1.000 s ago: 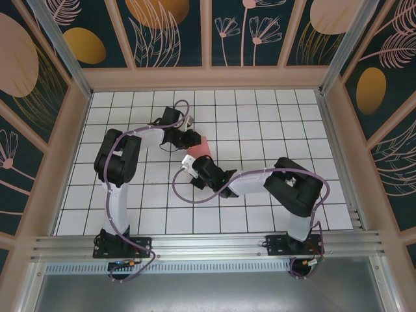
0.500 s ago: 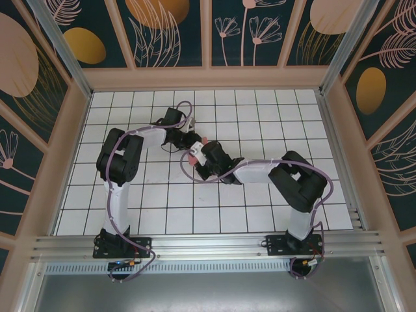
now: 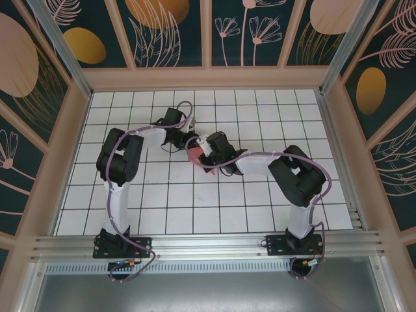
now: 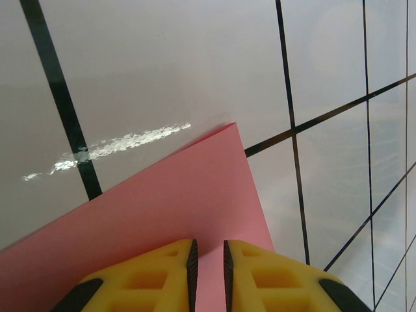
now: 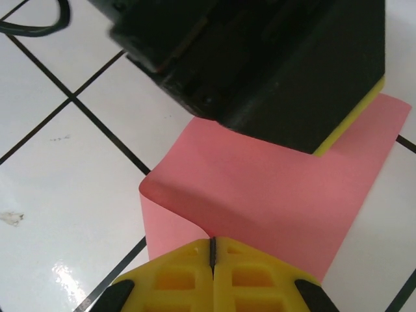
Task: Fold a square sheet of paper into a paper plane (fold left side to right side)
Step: Third fold the triangle at the center of the table.
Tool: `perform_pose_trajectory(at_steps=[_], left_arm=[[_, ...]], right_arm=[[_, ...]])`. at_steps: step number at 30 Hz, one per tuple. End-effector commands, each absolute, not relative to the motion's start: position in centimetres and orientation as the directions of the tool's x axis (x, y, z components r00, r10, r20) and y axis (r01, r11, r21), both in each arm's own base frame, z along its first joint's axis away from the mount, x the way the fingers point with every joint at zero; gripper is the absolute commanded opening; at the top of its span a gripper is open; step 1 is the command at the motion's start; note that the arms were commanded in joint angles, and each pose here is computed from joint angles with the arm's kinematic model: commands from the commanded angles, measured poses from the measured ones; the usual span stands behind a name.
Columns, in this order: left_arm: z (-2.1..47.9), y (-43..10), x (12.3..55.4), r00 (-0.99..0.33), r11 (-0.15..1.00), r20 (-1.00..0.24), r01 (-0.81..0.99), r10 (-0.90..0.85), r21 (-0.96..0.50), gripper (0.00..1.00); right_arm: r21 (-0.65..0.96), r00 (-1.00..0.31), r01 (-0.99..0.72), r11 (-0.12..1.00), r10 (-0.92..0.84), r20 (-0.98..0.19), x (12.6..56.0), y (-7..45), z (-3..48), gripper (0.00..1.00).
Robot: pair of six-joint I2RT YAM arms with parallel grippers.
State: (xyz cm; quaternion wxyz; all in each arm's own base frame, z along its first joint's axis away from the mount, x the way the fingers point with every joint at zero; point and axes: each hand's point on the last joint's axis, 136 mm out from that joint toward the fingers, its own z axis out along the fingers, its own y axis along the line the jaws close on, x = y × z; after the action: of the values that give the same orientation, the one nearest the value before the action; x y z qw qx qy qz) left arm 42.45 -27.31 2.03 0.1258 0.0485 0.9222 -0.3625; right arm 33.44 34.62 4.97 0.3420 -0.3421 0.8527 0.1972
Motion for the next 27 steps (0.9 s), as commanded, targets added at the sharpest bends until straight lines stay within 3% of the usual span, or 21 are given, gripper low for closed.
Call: perform_pose_trajectory(at_steps=[1, 27], left_arm=[[-1.0, -26.9, 40.9, -0.98, 0.773, -0.197, 0.148, 0.03, -0.617, 0.22], [-1.2, -27.0, 40.8, -0.981, 0.774, -0.194, 0.146, 0.03, -0.616, 0.22]], right_arm=[[0.126, -0.564, -0.696, 0.707, -0.43, -0.705, 34.3, 34.5, 4.7, 0.0], [0.129, -0.639, -0.642, 0.755, -0.435, -0.634, 34.9, 33.1, 2.1, 0.0]])
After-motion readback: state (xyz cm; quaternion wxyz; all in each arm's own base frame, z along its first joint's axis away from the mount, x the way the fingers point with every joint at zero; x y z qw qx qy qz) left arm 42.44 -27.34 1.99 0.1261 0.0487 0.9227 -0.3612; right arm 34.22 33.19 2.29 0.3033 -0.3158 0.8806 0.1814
